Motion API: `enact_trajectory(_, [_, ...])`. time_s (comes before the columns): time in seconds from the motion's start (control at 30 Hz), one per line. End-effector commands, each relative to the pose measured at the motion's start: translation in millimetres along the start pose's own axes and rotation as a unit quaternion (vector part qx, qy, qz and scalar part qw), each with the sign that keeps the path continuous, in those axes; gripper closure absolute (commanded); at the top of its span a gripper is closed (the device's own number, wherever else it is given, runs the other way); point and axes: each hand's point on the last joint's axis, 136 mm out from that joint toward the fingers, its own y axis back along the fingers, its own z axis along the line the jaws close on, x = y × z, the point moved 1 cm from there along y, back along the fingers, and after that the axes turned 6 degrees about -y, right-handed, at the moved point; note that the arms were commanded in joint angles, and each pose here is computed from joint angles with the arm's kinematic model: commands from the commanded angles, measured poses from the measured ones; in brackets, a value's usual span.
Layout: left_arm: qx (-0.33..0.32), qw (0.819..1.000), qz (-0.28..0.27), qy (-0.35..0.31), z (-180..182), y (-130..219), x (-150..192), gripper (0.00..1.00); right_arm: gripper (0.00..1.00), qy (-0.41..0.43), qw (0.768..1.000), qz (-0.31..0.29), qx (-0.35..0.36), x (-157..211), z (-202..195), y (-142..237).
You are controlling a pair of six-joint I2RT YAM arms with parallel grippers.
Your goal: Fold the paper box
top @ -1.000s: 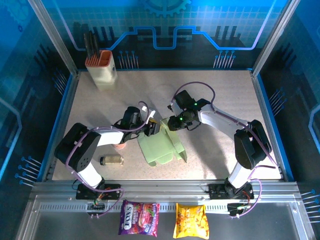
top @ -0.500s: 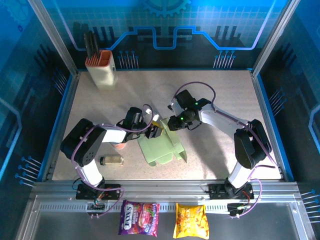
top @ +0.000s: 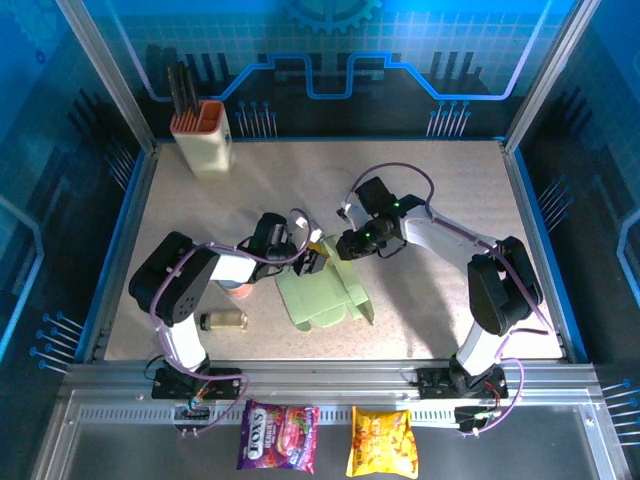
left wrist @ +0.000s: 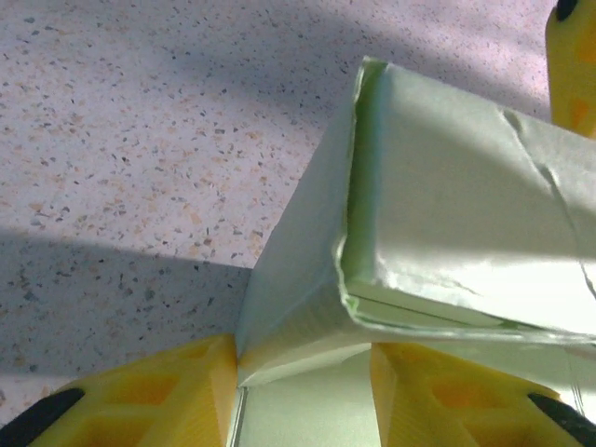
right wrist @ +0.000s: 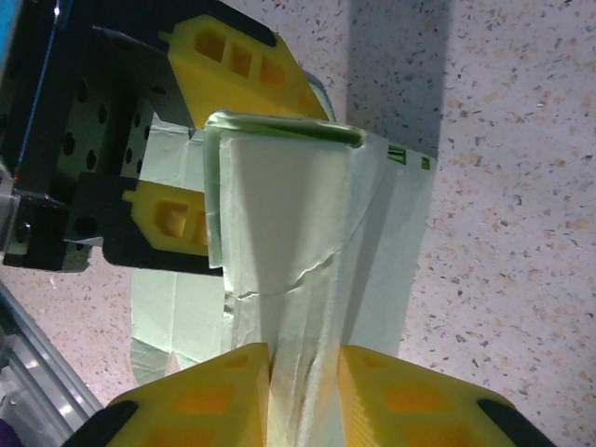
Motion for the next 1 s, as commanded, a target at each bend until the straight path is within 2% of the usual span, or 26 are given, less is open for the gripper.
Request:
enact_trajectory(0.0, [0.007, 1.000, -0.017, -0.025, 2.1, -3.9, -11.9, 0.61, 0.72, -0.010, 0.999, 0.034, -0.014, 13.8, -7.2, -14.8])
enact_trajectory(0.4, [0.007, 1.000, -0.011, -0.016, 3.2, -6.6, -7.6, 0.68, 0.54, -0.019, 0.999, 0.030, -0.030, 7.1, -7.1, -8.8])
enact_trajectory(0.73, [-0.009, 1.000, -0.005, -0.005, 8.4, -7.5, -6.9, 0.70, 0.51, -0.028, 0.998, 0.025, -0.046, 4.1, -7.7, -5.1])
enact_trajectory(0.77, [-0.011, 1.000, -0.006, -0.003, 9.0, -7.3, -8.5, 0.68, 0.50, -0.027, 0.998, 0.024, -0.047, 3.6, -7.2, -4.9])
enact_trajectory(0.87, [-0.029, 1.000, -0.006, -0.005, 13.0, -8.2, -10.8, 0.53, 0.50, -0.027, 0.998, 0.025, -0.048, 3.9, -7.8, -5.9])
enact_trajectory(0.97, [-0.044, 0.999, -0.005, -0.006, 18.6, -8.8, -15.3, 0.47, 0.53, -0.027, 0.998, 0.027, -0.050, 4.6, -9.1, -7.2])
